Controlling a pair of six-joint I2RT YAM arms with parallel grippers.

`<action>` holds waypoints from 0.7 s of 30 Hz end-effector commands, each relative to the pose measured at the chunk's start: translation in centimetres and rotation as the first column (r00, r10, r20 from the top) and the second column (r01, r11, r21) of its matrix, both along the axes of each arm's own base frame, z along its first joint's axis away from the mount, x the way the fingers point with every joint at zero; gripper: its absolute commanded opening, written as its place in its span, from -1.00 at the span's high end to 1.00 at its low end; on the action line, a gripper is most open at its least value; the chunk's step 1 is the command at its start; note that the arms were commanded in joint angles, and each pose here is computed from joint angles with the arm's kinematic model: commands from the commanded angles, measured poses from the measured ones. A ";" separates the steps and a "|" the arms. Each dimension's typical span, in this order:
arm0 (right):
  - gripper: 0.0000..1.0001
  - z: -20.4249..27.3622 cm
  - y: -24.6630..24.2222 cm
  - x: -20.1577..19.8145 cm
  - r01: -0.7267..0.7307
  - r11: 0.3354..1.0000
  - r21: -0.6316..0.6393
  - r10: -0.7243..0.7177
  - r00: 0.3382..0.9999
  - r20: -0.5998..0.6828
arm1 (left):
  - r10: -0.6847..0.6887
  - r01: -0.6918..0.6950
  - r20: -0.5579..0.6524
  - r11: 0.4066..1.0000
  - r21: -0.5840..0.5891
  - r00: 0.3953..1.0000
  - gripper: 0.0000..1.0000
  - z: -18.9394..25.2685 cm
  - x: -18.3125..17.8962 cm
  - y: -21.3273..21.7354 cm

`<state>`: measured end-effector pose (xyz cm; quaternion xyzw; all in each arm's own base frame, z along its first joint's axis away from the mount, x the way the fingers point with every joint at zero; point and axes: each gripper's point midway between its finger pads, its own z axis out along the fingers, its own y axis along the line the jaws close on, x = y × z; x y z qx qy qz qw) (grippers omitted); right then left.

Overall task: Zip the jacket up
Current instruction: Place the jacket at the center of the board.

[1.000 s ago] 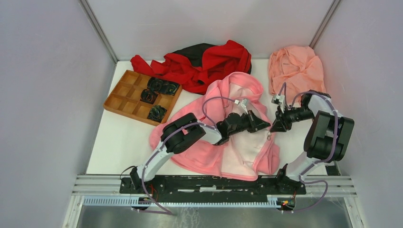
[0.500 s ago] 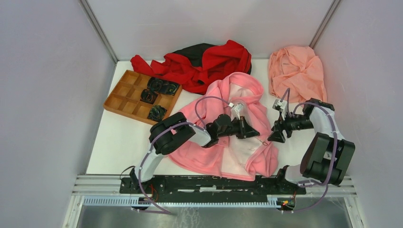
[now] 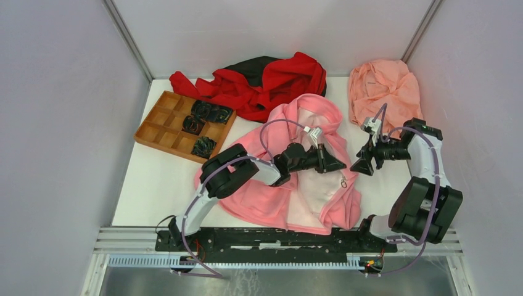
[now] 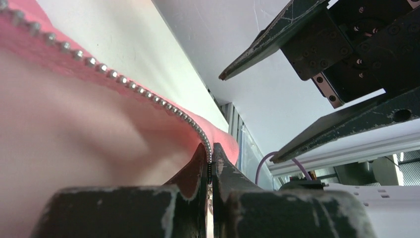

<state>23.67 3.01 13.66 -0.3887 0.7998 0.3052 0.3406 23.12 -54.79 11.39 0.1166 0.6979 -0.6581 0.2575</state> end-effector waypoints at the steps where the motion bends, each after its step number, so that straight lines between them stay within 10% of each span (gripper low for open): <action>1: -0.50 0.7 -0.3 1.2 0.051 0.998 0.022 -0.051 0.998 -0.022 | -0.027 0.026 -0.009 0.997 -0.075 1.000 0.87 1.5 0.2 -1.7; 21: -0.50 -2.3 -1.5 1.2 0.073 0.996 -0.042 -0.077 0.993 -0.095 | 0.002 -0.004 -0.051 1.000 -0.030 0.999 0.51 0.7 0.6 -2.0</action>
